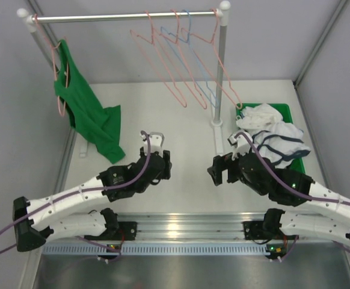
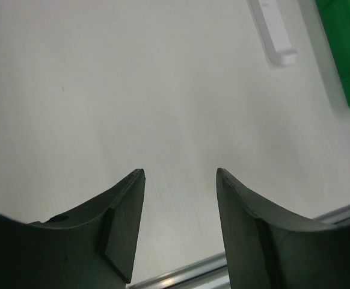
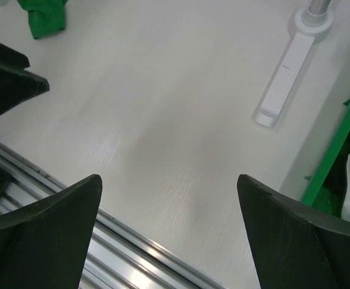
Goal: Place the tank top on the hanger
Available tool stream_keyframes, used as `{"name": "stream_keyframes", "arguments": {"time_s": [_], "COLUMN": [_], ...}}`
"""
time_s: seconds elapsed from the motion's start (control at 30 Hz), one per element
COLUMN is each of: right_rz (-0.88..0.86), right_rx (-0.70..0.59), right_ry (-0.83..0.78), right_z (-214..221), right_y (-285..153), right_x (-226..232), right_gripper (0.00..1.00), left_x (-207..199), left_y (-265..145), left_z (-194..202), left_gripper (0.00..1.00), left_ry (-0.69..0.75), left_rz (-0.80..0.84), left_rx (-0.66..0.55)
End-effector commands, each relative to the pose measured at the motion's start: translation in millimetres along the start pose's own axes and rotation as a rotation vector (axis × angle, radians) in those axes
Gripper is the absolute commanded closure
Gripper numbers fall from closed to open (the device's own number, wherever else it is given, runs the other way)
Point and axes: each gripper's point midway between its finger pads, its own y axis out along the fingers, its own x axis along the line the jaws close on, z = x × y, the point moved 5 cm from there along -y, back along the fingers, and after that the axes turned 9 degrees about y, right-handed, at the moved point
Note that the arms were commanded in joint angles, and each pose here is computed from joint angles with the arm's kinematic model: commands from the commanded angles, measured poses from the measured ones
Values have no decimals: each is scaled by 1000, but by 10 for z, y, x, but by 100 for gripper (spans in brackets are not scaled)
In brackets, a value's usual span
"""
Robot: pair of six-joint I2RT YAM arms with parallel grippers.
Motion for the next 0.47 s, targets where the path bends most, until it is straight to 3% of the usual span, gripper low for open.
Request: {"name": "stream_keyframes", "arguments": {"time_s": [0.0,0.13,0.43], "right_rz": [62,84,154], "right_rx": [-11,-9,-62], "right_ry": [49,88,192], "right_z": [30,91,79], "right_y": [73,177,335], "right_x": [-62,-48,-52], "right_gripper": [6,6,0], "left_x": [-194,-210,-102], "left_y": [-34,-56,-258], "left_z": [192,223,-70], "left_gripper": [44,44,39], "left_ry": [-63,-9,29], "left_rz": [31,21,79], "left_rx": [-6,21,-134]}}
